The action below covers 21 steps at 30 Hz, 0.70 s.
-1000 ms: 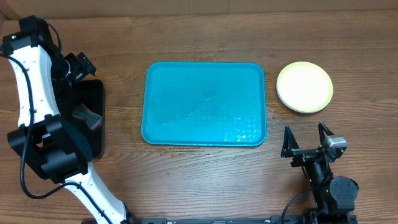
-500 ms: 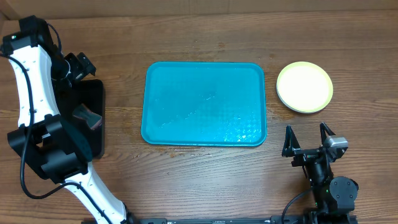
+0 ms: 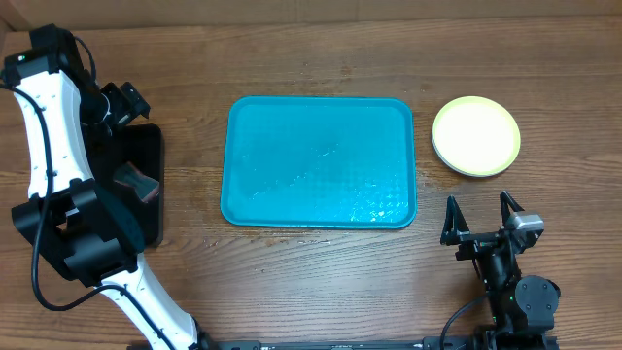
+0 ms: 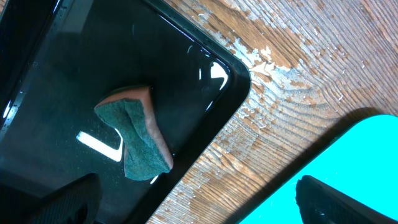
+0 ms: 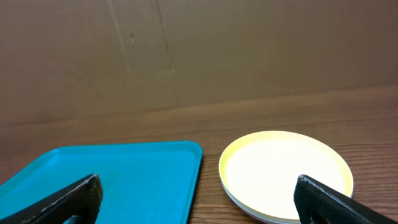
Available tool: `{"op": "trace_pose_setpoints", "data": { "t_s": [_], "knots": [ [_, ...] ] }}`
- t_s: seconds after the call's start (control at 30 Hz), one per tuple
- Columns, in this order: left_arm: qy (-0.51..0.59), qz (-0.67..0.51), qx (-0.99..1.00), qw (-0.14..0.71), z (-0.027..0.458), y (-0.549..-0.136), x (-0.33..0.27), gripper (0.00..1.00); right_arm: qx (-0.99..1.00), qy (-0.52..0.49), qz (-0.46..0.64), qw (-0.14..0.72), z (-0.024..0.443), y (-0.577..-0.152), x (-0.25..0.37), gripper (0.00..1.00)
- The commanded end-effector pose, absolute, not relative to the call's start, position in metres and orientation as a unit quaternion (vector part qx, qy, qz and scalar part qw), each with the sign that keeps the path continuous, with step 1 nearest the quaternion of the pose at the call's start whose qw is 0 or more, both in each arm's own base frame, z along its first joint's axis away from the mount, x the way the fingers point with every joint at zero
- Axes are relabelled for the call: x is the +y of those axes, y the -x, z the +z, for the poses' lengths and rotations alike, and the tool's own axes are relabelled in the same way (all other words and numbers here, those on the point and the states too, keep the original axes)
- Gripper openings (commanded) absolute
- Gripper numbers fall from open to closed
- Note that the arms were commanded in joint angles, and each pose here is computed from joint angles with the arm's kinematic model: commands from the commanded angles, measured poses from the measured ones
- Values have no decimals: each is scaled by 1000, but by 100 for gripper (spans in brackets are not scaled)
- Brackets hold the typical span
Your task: Clean dirty plates on tray and stack at the side
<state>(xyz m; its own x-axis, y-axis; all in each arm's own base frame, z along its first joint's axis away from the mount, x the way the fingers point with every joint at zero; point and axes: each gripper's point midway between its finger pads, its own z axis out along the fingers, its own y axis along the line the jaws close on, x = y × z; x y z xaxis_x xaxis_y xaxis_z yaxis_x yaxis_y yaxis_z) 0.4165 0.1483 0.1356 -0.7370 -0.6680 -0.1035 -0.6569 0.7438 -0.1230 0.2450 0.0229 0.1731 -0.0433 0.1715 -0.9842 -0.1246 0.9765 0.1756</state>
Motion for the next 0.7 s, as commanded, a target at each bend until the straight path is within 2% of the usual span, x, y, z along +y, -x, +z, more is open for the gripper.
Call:
{"op": "trace_pose_setpoints", "data": {
  "t_s": [0.0, 0.13, 0.3, 0.53, 0.67],
  "knots": [
    [343, -39, 935, 80, 143, -418, 146, 100, 712, -19, 102, 694, 172, -245, 21, 100],
    [340, -30, 937, 71, 143, -411, 150, 100, 712, -19, 102, 694, 172, -245, 21, 100],
    [330, -31, 939, 91, 167, -403, 137, 100, 713, -19, 102, 694, 172, -245, 21, 100],
    [253, -33, 938, 232, 220, -404, 98, 100, 713, -19, 102, 694, 172, -245, 21, 100],
    [167, -33, 937, 305, 234, -375, 57, 100, 712, -19, 102, 694, 172, -245, 21, 100]
  ]
}}
